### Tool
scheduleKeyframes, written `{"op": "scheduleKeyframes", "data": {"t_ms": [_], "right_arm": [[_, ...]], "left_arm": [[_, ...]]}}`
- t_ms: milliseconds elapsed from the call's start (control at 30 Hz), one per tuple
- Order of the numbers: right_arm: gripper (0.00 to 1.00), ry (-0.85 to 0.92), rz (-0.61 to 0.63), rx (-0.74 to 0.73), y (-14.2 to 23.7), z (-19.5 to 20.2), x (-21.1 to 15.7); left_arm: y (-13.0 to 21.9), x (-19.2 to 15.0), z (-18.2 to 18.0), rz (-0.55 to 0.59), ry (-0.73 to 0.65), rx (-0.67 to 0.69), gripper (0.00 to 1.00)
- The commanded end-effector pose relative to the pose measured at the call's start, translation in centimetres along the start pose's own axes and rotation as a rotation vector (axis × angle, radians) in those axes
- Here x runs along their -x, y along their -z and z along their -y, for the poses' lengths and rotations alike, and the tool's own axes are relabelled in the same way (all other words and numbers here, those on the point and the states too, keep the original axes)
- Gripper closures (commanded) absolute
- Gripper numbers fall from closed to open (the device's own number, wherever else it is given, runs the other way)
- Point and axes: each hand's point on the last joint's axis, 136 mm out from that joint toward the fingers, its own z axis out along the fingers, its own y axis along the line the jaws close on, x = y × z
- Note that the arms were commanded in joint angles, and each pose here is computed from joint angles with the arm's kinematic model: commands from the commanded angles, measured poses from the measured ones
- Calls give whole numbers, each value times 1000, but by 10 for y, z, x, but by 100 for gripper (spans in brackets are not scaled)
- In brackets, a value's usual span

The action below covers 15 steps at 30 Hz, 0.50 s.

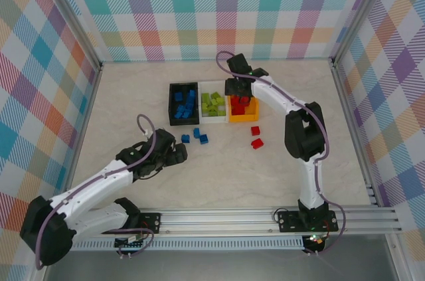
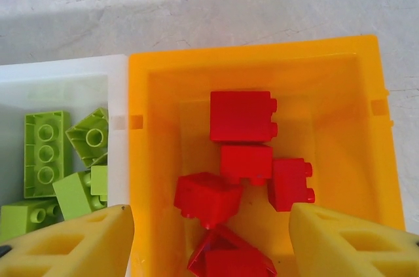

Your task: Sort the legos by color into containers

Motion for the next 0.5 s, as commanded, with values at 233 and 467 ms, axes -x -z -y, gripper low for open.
{"op": "scheduleKeyframes", "data": {"t_ms": [233, 467], "right_arm": [[38, 6, 104, 135, 78, -7, -17], [38, -8, 95, 127, 82, 6, -37]], "left_arm": [[-40, 37, 30, 2, -76, 46, 14], [-73, 44, 28, -36, -161, 177, 18]]}}
